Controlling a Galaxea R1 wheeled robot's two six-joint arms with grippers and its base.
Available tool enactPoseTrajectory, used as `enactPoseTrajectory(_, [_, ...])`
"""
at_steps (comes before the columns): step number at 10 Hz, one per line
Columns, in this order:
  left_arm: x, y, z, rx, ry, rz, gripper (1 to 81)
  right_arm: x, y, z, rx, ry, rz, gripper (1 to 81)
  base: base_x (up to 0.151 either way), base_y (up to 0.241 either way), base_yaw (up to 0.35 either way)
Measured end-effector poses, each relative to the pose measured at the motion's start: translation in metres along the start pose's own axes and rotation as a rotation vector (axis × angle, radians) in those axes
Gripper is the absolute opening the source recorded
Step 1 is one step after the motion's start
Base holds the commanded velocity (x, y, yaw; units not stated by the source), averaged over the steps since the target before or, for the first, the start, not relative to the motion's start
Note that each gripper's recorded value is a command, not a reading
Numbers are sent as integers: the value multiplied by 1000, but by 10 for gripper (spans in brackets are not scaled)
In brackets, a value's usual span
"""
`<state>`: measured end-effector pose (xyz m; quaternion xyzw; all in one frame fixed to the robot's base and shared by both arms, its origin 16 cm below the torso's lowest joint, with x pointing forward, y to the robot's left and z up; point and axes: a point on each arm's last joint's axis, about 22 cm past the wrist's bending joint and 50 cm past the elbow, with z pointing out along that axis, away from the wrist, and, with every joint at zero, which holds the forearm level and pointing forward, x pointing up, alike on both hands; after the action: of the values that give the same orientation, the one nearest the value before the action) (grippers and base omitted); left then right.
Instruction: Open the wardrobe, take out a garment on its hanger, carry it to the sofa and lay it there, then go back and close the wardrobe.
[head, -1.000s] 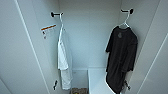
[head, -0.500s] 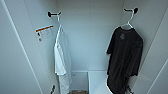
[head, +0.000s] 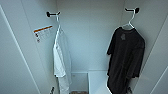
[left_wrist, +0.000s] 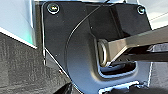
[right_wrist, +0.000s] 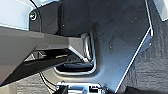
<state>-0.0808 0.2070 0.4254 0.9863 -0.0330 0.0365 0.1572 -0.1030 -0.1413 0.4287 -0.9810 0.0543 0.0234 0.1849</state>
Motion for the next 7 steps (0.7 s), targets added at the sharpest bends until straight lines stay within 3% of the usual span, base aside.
enactPoseTrajectory(3, [-2, 0, 0, -5, -21, 27, 811, -2, 0, 0, -1, 14, 27, 811, 0, 0, 0])
enactPoseTrajectory(7, [40, -1, 7, -28, -42, 157, 811, -24, -3, 1, -4, 61, 153, 811, 0, 0, 0])
